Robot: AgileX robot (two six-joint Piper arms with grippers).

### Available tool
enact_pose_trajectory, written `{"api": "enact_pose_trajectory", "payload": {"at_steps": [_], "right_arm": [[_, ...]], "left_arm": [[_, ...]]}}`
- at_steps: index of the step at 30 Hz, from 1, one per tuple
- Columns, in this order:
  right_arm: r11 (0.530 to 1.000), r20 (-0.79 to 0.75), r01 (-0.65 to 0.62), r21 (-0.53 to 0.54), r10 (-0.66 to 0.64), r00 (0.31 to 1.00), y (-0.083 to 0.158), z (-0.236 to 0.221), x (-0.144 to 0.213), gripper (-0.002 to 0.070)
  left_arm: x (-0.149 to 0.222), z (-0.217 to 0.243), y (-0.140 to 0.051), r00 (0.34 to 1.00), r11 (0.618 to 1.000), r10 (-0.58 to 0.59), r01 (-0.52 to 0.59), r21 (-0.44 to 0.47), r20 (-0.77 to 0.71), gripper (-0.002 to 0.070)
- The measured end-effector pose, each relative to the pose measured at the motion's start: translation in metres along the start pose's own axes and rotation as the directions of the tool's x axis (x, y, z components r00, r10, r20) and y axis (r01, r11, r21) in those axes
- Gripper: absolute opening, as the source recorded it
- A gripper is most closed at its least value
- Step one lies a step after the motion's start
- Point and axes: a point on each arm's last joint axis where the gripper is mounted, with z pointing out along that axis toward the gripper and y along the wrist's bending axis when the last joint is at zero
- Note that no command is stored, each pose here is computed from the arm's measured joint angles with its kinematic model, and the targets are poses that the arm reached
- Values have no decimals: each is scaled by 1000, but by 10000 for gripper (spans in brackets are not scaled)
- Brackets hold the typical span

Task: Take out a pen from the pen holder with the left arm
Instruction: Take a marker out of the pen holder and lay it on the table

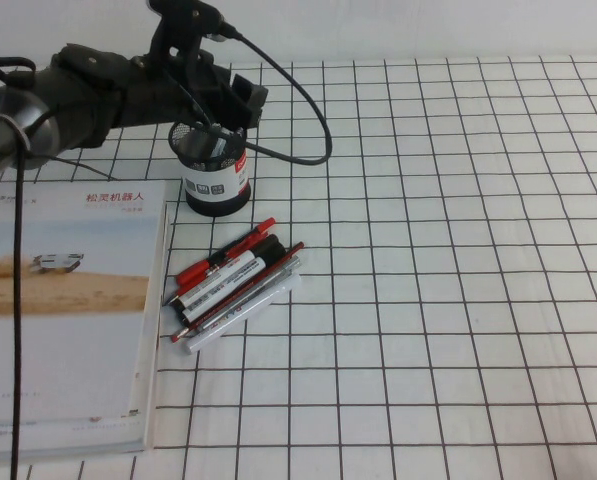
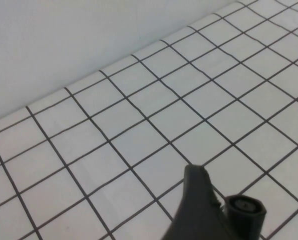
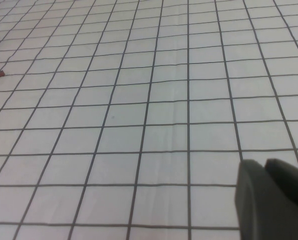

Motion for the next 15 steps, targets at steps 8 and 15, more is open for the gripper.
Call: {"api": "enact_pose_trajectory", "payload": {"at_steps": [8,15], "right_arm": [[1000,0,0,0,0,1000,0,0,0,-15],[1000,0,0,0,0,1000,0,0,0,-15]], "left_arm": [[10,14,5,1000,1000,-7,7,-28,-12,414],[22,23,9,999,998,-23,21,-65,-30,413]]}}
